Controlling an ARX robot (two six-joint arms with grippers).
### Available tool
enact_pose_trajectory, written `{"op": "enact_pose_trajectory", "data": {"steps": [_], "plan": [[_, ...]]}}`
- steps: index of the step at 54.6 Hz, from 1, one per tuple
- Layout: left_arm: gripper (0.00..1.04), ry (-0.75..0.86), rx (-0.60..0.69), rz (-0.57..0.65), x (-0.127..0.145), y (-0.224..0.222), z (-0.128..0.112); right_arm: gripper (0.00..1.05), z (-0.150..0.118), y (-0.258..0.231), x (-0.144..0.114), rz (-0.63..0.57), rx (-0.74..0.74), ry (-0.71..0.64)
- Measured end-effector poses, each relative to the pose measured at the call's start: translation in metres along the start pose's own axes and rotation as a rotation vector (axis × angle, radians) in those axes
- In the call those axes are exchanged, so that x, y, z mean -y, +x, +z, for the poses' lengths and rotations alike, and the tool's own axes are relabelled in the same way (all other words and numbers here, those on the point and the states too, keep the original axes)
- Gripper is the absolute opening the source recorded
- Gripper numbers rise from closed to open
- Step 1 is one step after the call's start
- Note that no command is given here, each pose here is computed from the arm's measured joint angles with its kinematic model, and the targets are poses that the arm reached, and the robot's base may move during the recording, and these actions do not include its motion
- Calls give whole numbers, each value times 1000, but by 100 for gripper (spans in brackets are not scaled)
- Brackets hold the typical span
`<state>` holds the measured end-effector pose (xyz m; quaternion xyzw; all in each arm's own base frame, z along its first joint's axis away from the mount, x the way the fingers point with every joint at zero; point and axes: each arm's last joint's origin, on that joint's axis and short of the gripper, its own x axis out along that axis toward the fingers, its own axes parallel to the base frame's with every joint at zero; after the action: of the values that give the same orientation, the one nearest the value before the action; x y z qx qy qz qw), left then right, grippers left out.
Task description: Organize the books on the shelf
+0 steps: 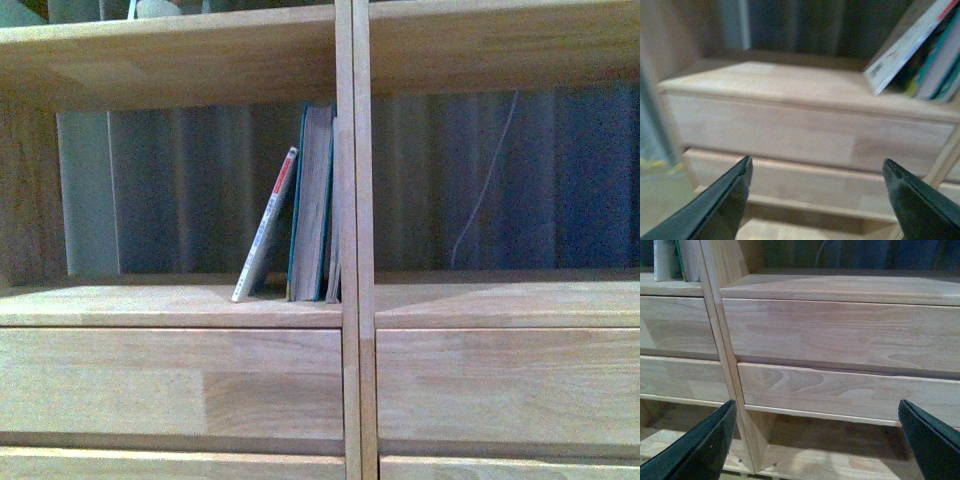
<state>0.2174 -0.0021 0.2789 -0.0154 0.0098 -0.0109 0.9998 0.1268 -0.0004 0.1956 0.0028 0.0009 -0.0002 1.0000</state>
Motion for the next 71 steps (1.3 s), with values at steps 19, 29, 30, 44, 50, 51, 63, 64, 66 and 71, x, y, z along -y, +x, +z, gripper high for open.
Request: {"op": "enact_pose_trajectory", "data": {"steps": [19, 29, 30, 44, 50, 51, 63, 64, 66, 71], "plan": [[12, 19, 8, 22, -3, -57, -60, 40, -13, -9, 0, 0, -1, 0], [3, 22, 14, 21, -3, -69, -75, 8, -18, -13, 0, -1, -3, 0], [3, 22, 16, 21, -3, -70, -75, 5, -19, -13, 0, -1, -4, 0], [3, 23, 20, 21, -3, -83, -90, 3, -24, -18, 0, -1, 19, -3], [3, 23, 19, 21, -3, -87, -95, 3, -27, -23, 0, 0, -6, -3], [3, 23, 19, 21, -3, -88, -96, 3, -28, -25, 0, 1, -14, -3], [3, 23, 21, 22, -3, -95, -102, 3, -27, -30, 0, 0, 12, -3], [3, 23, 21, 22, -3, -95, -102, 3, -27, -30, 0, 0, 12, -3], [3, 23, 21, 22, -3, -96, -103, 3, -27, -30, 0, 0, 13, -3], [3, 23, 34, 21, -3, -98, -107, 3, -27, -30, 0, 0, 12, -3]]}}
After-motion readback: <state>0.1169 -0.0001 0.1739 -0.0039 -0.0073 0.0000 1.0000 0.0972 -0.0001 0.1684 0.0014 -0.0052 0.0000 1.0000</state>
